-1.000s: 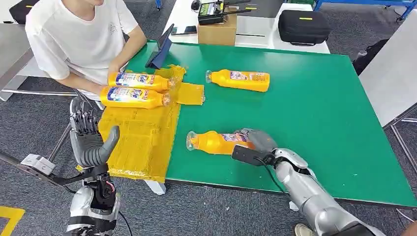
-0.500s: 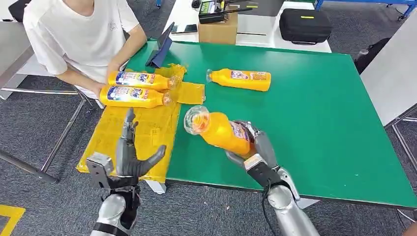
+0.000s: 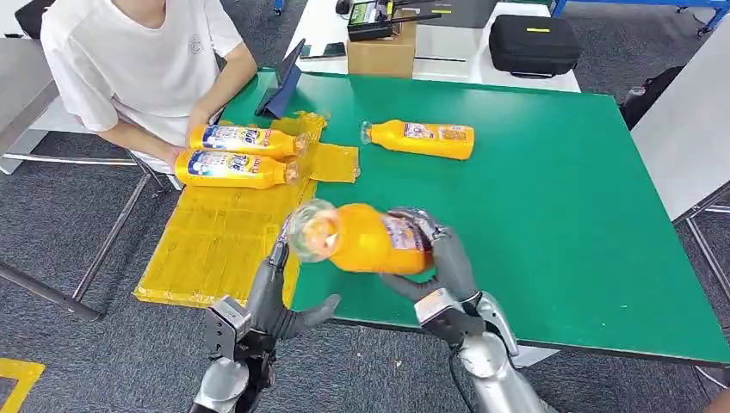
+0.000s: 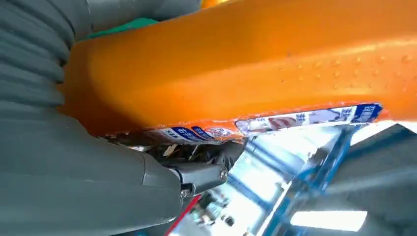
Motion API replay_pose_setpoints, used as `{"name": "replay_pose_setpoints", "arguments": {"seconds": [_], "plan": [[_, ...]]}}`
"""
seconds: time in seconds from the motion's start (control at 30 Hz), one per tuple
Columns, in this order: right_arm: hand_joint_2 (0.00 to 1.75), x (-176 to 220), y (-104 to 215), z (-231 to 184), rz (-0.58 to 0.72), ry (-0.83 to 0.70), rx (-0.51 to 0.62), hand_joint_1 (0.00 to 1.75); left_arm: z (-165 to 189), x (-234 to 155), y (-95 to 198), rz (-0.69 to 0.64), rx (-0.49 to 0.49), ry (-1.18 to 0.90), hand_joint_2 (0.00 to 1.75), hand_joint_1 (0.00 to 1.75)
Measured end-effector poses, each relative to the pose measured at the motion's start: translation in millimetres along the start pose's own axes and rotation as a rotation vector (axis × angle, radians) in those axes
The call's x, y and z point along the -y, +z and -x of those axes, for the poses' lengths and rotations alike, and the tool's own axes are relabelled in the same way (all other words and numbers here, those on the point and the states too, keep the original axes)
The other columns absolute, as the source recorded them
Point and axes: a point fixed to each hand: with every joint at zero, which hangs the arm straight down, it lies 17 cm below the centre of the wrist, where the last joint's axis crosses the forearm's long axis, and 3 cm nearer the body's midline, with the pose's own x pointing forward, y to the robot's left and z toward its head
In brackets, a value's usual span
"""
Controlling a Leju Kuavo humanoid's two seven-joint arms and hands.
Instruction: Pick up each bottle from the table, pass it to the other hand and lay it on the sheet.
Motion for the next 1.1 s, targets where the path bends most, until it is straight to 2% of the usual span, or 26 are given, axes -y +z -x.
{"name": "replay_pose_setpoints", "arguments": {"seconds": [0.07, 0.3, 0.37, 0.67, 0.87, 1.1], "plan": [[1.75, -19.5, -1.8, -8.7, -0.043, 0.022, 0.021, 1.73, -5.4, 4.2, -3.1, -0.006, 0.008, 0.064, 1.75, 0.0], [1.75, -32.8, -2.7, -14.3, -0.065, 0.029, 0.034, 1.73, -9.3, 3.7, -6.4, -0.025, 0.009, 0.123, 1.75, 0.0], [1.75, -57.7, -5.3, -25.4, -0.098, 0.021, 0.056, 1.73, -17.5, 1.5, -12.1, -0.052, 0.02, 0.21, 1.75, 0.0], [1.75, -65.9, -6.4, -25.4, -0.121, 0.021, 0.059, 1.75, -17.8, 0.7, -12.0, -0.057, 0.02, 0.22, 1.75, 0.0], [1.75, -71.6, -7.8, -25.5, -0.124, 0.027, 0.056, 1.75, -22.2, -0.6, -12.7, -0.066, 0.018, 0.348, 1.75, 0.0], [1.75, -80.0, -5.5, -22.0, -0.14, 0.014, 0.046, 1.75, -34.1, 15.0, -12.8, 0.002, 0.03, 0.523, 1.75, 0.0]]}}
